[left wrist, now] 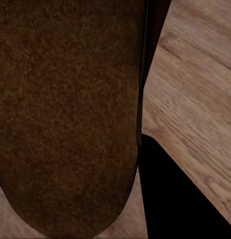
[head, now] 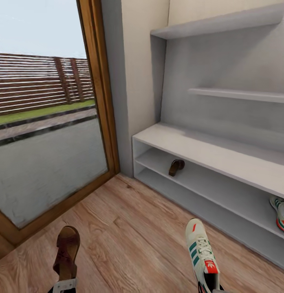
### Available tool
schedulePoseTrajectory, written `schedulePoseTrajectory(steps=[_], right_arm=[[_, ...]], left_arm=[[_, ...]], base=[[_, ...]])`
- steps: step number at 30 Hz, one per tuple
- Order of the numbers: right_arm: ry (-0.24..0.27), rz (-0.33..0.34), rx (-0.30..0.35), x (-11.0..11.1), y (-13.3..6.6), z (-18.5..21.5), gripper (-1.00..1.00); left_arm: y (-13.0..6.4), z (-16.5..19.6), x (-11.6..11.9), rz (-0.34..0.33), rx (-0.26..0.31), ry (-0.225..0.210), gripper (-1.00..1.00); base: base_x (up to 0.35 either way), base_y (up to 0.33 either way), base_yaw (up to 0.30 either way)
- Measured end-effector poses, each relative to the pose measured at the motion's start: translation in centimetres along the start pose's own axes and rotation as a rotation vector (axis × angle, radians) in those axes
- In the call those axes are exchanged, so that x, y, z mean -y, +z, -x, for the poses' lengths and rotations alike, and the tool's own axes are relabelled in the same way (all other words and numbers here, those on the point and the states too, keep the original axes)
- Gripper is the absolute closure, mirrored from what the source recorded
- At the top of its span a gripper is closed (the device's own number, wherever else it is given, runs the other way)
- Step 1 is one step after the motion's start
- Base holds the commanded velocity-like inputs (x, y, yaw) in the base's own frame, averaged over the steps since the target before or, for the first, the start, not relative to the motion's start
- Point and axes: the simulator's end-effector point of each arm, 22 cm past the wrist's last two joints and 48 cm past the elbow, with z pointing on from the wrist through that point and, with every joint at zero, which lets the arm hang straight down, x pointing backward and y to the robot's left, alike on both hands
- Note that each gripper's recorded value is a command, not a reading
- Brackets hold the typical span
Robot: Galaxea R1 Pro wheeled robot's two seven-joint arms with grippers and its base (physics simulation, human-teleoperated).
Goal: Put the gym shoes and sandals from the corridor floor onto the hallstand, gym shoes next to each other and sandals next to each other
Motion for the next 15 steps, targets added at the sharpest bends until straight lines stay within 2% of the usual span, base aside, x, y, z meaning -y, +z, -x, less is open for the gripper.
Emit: schedulePoseTrajectory(steps=[6,15], right_arm=[[0.000,0.000,0.001,-0.01,0.02,0.03,1.00],[0.000,0.000,0.001,-0.01,0.03,0.04,1.00]], left_arm=[[0.01,-0.01,0.00,0.000,0.000,0.000,1.00],[0.01,-0.01,0.01,0.000,0.000,0.001,1.00]], base=[[0.191,0.225,-0.262],[0.083,0.228,-0.262]])
